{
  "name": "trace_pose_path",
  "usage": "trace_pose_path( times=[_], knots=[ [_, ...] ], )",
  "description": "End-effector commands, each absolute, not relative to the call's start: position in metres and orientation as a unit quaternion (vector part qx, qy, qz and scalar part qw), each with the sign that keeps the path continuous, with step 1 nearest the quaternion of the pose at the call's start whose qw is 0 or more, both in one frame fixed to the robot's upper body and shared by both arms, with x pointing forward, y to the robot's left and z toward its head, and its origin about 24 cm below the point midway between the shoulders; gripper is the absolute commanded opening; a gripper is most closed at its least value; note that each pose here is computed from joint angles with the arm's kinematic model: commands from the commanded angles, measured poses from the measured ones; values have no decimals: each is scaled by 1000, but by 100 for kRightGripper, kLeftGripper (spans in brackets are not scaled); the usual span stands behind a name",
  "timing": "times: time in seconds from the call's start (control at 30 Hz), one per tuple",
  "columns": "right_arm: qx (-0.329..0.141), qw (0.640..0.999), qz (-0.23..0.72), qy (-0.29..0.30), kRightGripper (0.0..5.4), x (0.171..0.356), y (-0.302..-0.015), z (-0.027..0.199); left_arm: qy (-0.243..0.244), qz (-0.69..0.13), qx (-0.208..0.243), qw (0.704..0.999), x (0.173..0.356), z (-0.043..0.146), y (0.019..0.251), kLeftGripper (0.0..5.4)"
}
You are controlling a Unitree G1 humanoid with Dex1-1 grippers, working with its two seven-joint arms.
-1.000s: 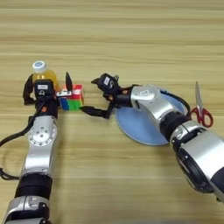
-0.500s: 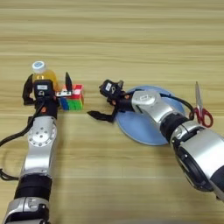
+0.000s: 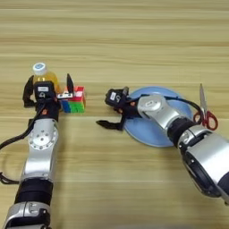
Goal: Move the objects on the table
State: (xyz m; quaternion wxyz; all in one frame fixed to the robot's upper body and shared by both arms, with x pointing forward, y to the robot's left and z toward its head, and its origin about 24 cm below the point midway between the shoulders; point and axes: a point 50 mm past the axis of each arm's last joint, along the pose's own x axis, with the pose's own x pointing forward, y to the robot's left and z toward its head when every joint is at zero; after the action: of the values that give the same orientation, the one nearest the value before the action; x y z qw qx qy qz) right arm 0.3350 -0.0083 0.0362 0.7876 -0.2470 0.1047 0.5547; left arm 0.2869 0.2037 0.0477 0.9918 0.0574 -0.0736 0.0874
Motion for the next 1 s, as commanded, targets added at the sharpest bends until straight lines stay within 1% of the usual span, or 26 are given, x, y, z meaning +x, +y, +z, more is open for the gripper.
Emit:
trace_pose_path(
  times=[0.03,0.17,0.3,0.4,0.47,0.53,0.6,0.77,1.0],
  knots=[
    [-273,785,536,151,540,336,-38,20,-67,84,63,992,287,46,202,538],
    [-283,788,524,155,540,339,-50,20,-66,84,63,992,287,46,203,538],
    [-284,789,522,154,540,340,-56,20,-65,84,64,992,288,45,204,538],
    [-257,793,537,128,540,340,-49,27,-65,84,65,992,288,45,204,538],
    [-228,794,556,97,540,339,-39,36,-65,84,66,992,288,45,204,538],
    [-191,797,571,51,540,339,-30,52,-65,84,66,992,288,45,204,538],
    [-167,802,574,8,540,340,-26,66,-65,84,67,992,288,45,204,538],
    [-122,828,544,-52,540,341,-36,88,-65,84,66,992,289,45,204,538],
    [-83,854,506,-91,540,332,-57,100,-64,85,68,992,290,44,207,538]
  ],
)
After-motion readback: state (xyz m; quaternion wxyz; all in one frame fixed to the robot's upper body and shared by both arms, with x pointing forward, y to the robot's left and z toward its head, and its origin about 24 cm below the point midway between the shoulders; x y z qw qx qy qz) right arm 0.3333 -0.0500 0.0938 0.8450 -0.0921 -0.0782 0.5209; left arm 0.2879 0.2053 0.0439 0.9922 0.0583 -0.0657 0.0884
